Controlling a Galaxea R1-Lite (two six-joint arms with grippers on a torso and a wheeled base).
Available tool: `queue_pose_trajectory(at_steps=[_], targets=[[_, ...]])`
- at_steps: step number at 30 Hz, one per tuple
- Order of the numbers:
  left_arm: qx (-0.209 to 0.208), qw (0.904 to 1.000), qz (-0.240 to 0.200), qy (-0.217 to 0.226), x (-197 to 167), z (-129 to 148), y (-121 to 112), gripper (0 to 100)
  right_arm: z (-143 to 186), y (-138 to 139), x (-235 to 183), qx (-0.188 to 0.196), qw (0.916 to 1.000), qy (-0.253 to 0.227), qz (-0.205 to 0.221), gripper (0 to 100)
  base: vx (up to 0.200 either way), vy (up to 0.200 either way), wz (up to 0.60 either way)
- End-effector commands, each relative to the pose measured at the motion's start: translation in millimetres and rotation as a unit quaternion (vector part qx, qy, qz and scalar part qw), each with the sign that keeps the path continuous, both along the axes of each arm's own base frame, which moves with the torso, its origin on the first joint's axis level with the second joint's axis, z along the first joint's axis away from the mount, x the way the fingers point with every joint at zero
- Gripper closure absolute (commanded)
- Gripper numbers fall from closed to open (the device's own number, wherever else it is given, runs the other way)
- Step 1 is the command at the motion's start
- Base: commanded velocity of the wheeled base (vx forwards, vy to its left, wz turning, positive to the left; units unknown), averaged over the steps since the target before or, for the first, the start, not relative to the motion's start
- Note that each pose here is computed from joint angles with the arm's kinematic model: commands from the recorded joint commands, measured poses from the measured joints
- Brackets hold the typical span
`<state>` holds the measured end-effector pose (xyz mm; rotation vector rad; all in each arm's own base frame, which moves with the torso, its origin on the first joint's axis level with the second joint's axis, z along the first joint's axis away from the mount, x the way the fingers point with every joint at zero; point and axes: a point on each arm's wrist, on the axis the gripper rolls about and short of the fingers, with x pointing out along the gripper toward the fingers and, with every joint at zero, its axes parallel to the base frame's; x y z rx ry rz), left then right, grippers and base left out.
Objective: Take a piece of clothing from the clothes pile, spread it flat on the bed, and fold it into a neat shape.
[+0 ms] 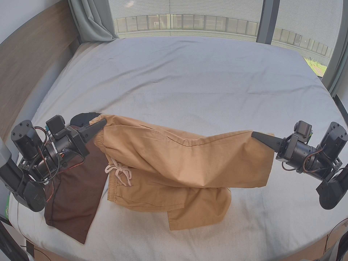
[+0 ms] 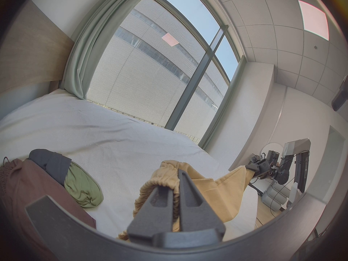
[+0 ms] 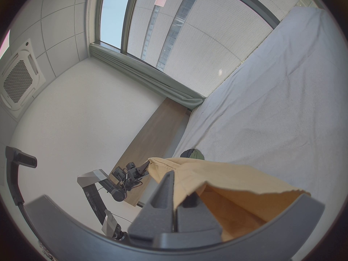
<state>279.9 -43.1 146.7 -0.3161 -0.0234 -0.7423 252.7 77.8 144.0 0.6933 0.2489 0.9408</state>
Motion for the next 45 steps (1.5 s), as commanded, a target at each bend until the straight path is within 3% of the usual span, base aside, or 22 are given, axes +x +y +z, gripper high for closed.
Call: queue_pose_trajectory(at_steps=[1, 45], targets=[[-0.001, 1.0, 0.002, -0.001, 0.3, 0.6, 1.1, 100, 2.6, -0.4, -0.1, 0.001, 1.0, -0.006, -0.001, 100, 0.0, 0.0, 0.0], [-0.019, 0.9991, 0.035, -0.014, 10.9, 10.5, 13.6, 100, 8.6, -27.8, 13.6, -0.021, 0.9966, -0.052, -0.059, 100, 0.0, 0.0, 0.0]])
